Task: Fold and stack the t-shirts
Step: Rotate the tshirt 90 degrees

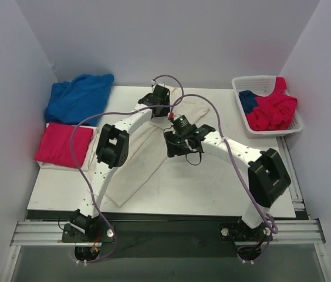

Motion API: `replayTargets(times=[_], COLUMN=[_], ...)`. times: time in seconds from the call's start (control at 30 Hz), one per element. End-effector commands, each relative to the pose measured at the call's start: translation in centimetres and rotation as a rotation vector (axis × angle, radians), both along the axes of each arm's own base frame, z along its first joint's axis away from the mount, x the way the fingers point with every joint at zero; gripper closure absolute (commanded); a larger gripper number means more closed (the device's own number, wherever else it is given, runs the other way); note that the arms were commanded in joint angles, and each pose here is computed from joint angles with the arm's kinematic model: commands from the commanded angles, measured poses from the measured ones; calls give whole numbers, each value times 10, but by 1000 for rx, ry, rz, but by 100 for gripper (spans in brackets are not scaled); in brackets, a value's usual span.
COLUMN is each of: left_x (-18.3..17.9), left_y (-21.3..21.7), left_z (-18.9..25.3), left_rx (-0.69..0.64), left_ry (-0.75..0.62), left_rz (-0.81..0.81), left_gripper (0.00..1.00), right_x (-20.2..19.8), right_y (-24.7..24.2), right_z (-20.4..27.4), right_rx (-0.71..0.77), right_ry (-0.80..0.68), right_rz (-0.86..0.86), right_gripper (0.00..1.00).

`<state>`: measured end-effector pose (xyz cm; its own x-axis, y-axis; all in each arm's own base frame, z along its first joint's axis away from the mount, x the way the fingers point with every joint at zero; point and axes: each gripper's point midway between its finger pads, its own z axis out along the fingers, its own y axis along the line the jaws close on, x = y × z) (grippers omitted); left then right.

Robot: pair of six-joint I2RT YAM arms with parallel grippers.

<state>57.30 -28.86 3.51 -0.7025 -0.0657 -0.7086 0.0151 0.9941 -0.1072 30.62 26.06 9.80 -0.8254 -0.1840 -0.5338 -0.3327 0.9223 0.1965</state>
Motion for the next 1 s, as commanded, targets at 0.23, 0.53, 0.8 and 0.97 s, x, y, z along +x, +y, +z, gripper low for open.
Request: replayTargets(times=[0.23,0.53,0.8,0.97], left_x=[15,6,-1,2], left_y=[54,122,132,115], left_z=[120,144,129,124], left_rx=[-247,-232,-237,-282], left_ry=[-189,-231,-198,-189], left_rz=[-30,31,44,-4], left_gripper=[28,28,28,28], right_x=[-40,-56,-71,-88], right_y=[93,139,132,97], right_z=[-31,-64,-114,-124], right_rx=[-150,-178,-248,-312], right_ry=[-2,43,139,189], right_rz=[266,396,454,437], right_gripper=[52,52,53,53])
